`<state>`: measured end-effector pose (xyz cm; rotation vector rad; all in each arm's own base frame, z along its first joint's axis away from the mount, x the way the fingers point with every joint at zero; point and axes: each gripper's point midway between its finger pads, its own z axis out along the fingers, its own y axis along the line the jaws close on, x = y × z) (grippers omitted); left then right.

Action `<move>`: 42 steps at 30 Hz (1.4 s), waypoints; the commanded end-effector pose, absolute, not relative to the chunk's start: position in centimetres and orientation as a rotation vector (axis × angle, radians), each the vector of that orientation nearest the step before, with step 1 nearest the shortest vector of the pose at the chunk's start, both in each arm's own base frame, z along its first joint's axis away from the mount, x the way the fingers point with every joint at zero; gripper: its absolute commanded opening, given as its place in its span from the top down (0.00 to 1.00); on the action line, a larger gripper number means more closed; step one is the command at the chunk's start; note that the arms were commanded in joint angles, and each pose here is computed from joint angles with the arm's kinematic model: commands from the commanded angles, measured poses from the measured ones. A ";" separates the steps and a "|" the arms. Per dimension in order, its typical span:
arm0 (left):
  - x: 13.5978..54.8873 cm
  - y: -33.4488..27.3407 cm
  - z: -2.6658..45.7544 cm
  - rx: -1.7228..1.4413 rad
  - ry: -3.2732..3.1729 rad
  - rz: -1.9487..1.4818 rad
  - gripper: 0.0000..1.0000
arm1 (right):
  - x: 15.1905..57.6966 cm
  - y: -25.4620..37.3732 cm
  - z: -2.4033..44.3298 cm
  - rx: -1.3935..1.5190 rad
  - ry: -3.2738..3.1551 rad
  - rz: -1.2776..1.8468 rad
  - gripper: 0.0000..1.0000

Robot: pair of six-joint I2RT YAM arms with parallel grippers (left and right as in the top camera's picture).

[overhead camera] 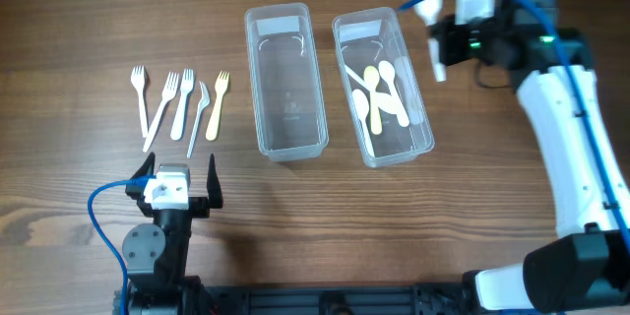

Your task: Pack container

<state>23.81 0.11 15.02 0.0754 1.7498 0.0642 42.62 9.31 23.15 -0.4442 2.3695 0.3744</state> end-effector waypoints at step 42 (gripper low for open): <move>23.8 0.1 14.8 0.093 1.749 0.076 0.00 | 42.3 -4.3 24.7 0.093 2.419 0.002 0.00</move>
